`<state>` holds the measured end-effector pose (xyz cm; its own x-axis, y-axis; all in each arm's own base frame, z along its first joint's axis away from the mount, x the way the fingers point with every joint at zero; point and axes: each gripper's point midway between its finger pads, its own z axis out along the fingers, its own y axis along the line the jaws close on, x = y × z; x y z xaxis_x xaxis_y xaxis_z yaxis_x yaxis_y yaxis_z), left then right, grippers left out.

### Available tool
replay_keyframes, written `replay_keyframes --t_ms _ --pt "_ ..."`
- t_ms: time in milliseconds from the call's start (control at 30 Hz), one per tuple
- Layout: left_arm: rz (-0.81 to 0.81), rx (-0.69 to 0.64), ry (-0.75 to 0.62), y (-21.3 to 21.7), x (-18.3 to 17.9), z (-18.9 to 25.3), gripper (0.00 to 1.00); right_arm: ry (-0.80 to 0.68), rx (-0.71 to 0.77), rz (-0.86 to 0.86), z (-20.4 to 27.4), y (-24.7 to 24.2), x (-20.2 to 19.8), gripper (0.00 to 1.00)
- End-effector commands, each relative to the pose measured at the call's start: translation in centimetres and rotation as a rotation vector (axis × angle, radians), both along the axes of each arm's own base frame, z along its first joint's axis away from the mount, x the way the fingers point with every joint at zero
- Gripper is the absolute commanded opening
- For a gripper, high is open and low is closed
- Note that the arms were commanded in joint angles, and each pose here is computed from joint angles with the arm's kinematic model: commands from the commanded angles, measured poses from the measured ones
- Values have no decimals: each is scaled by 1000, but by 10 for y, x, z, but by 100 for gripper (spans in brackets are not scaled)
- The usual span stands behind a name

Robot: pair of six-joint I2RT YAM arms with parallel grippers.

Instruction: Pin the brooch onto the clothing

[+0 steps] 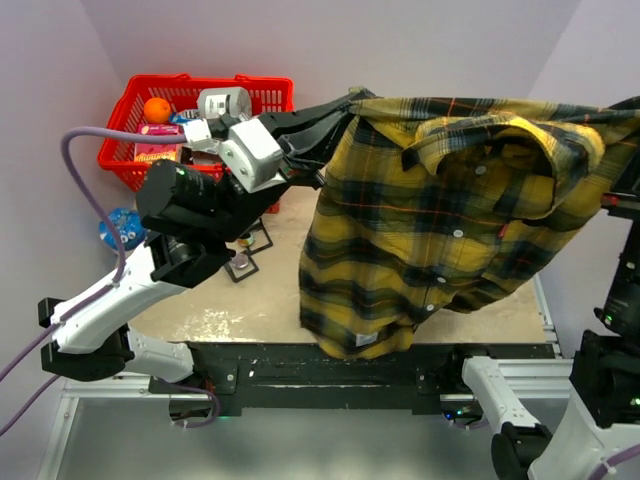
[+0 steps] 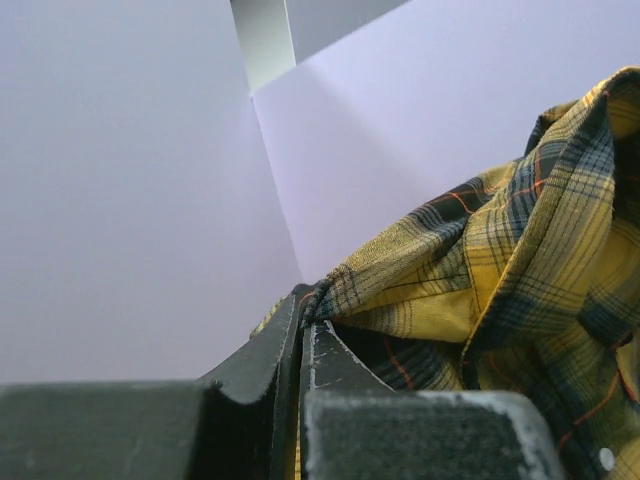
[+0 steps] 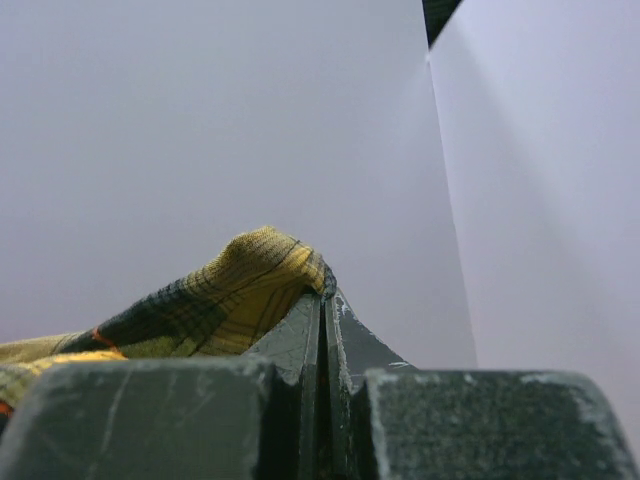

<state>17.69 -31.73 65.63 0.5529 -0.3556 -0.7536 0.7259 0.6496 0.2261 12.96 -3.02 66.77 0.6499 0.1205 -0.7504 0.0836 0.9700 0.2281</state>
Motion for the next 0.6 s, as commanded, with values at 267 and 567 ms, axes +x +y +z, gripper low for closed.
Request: replay_keyframes --t_ms 267,567 --pt "220 -85 -19 36 20 31 0 -27 37 -110 8 -22 24 0" --pt "300 49 214 23 171 -60 0 195 81 -130 -80 -36 152 0"
